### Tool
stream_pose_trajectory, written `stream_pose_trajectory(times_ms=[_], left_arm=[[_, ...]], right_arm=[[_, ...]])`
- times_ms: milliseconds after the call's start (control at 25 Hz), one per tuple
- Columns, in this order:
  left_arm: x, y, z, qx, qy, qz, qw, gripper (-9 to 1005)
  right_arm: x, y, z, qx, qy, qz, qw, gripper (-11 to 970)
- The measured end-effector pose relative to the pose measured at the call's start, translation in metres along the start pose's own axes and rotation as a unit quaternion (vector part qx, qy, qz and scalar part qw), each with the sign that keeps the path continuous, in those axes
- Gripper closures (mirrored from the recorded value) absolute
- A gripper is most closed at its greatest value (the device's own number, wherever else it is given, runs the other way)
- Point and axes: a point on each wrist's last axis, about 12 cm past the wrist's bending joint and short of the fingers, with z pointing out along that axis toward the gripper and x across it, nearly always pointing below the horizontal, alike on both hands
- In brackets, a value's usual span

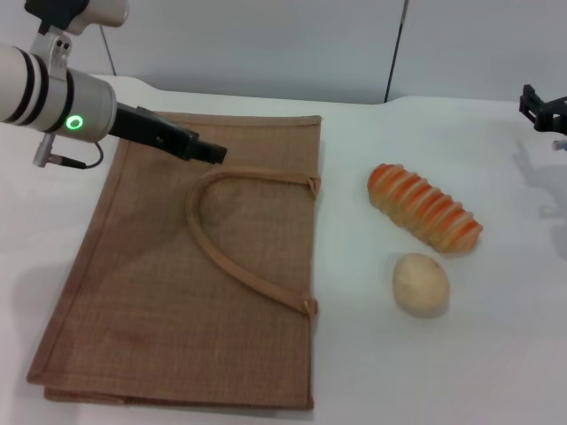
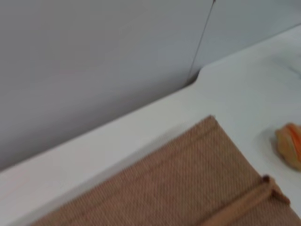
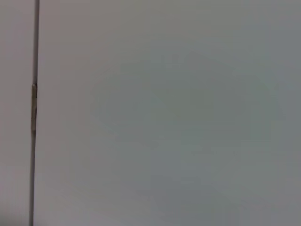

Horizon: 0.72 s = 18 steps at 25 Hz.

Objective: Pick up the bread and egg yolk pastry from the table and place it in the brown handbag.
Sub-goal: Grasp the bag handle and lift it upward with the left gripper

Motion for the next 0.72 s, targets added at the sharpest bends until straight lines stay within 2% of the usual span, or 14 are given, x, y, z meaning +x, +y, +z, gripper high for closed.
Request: stream_pose_trajectory(times_ms=[440,720], left_arm=[[0.0056,0.0061,0.0010,0.002,0.055,-0.042,0.998,409],[0.0036,0.0077,0.0055,-0.009,0.074,-0.041,0.996,410]], right_arm=[[-0.0021,0.0009,0.0010,-0.001,-0.002,-0.001,1.000,231],[-0.0072,0.0034,0.0036,-0.004,-0.007,-0.002,1.000,231]])
